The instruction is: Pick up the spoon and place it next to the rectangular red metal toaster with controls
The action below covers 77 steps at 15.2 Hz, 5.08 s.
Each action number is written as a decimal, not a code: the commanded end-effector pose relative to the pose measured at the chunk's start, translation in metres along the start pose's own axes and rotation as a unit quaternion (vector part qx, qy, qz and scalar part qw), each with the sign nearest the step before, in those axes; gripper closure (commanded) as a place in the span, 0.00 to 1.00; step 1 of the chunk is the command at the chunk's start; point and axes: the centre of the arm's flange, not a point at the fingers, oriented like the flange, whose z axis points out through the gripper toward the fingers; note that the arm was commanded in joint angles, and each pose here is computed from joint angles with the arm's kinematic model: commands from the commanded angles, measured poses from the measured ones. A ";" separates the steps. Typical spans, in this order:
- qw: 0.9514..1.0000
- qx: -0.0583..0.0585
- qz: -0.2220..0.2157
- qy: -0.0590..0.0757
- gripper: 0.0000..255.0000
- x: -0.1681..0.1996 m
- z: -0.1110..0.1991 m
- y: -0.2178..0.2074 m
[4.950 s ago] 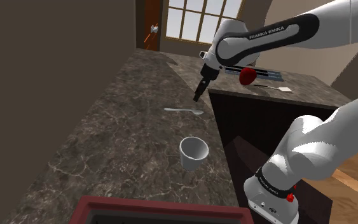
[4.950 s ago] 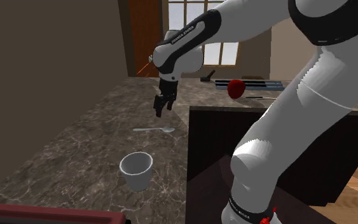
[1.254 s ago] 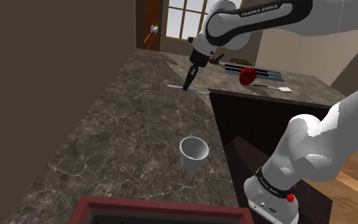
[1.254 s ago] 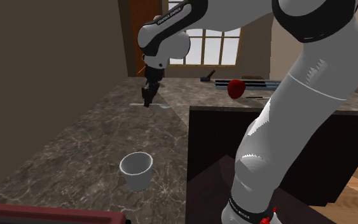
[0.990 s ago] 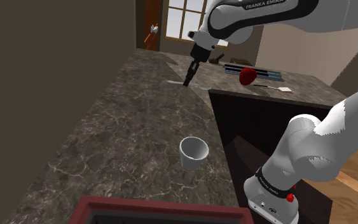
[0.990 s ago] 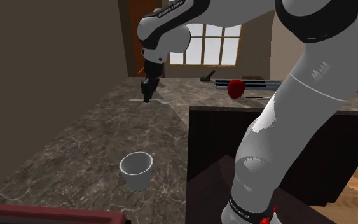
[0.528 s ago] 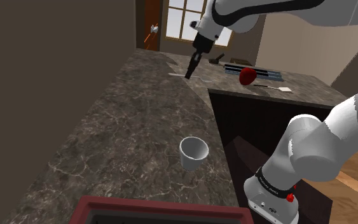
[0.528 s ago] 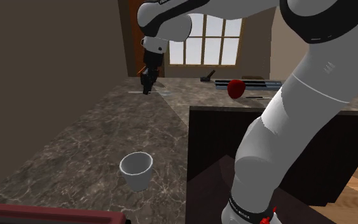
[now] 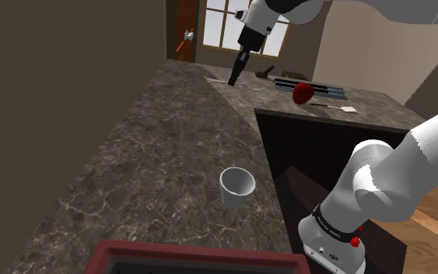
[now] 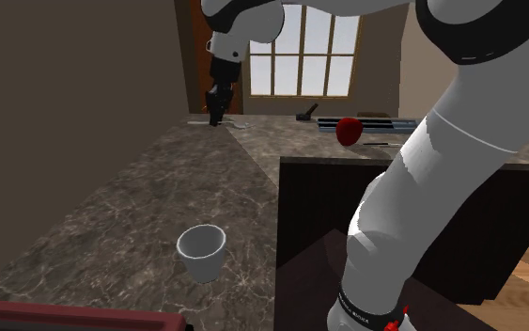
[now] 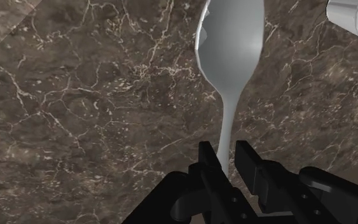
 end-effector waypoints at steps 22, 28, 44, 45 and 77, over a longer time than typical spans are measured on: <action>1.000 0.000 0.000 0.000 1.00 0.037 -0.017 -0.186; 1.000 0.000 0.000 0.000 1.00 0.048 -0.005 -0.263; 1.000 0.000 0.000 0.000 1.00 0.075 0.029 -0.449; 1.000 0.000 0.000 0.000 1.00 0.073 0.034 -0.448; 1.000 0.000 0.000 0.000 1.00 0.036 0.198 -0.428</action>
